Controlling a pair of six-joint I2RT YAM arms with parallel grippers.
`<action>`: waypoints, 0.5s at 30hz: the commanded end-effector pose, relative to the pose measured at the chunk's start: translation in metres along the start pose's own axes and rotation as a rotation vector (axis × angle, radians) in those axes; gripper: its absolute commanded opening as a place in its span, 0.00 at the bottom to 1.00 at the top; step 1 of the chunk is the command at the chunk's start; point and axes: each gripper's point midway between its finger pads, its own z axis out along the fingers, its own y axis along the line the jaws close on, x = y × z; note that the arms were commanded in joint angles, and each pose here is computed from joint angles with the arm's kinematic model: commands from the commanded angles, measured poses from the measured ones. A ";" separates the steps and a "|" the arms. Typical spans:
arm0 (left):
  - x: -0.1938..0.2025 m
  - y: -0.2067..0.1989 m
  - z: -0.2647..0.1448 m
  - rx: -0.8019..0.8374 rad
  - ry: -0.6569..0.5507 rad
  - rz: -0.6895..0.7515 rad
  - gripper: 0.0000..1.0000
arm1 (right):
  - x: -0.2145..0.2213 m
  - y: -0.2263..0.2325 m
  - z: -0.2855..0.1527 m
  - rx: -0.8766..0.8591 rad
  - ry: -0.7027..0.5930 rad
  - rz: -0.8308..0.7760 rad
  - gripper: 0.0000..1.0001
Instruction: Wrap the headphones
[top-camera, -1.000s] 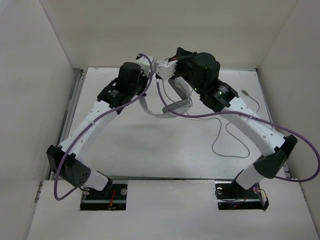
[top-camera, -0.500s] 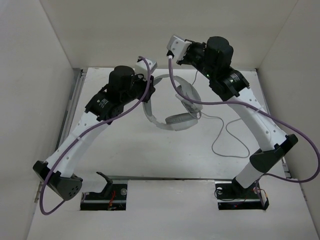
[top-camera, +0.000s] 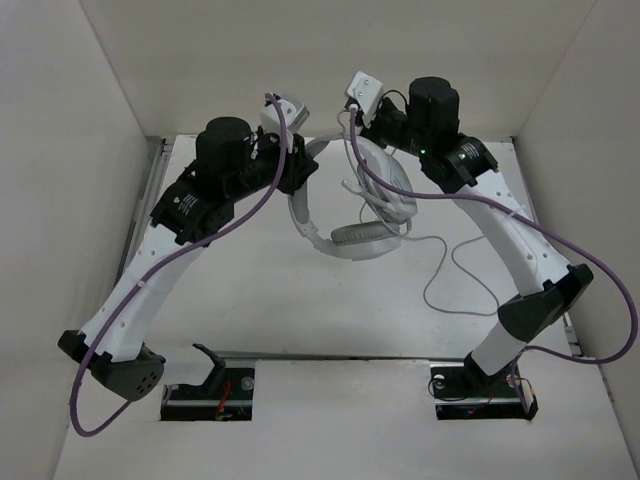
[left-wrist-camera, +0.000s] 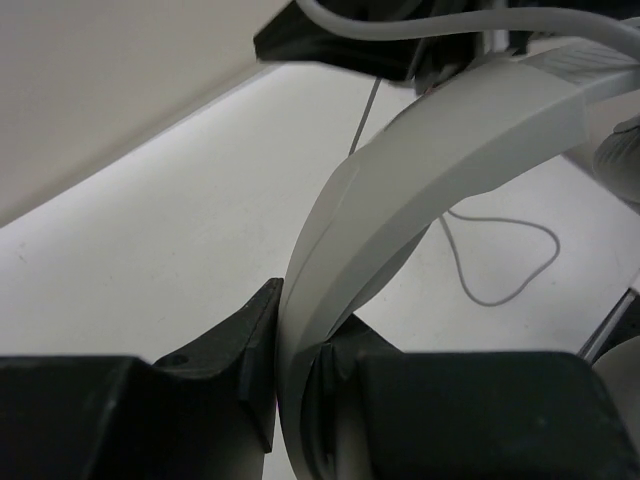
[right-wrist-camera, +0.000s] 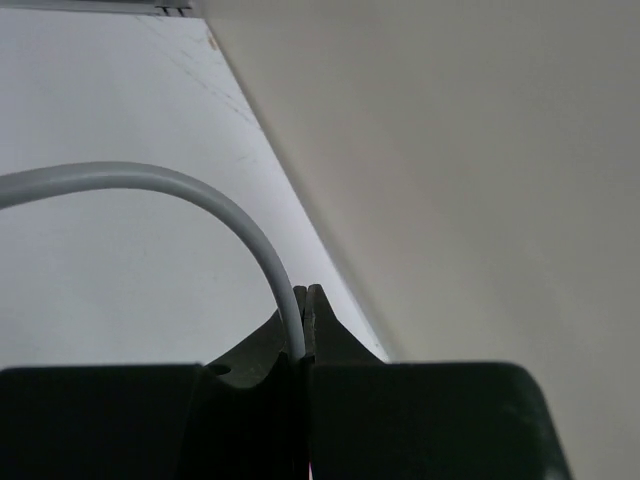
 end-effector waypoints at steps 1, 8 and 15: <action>-0.064 -0.018 -0.029 0.069 -0.192 -0.023 0.00 | -0.002 0.010 0.004 -0.059 -0.043 0.127 0.00; -0.076 -0.008 -0.034 0.039 -0.219 -0.037 0.00 | -0.010 0.016 0.000 -0.149 -0.106 0.303 0.00; -0.080 0.003 -0.029 0.007 -0.236 -0.069 0.00 | -0.033 0.043 -0.007 -0.310 -0.181 0.457 0.01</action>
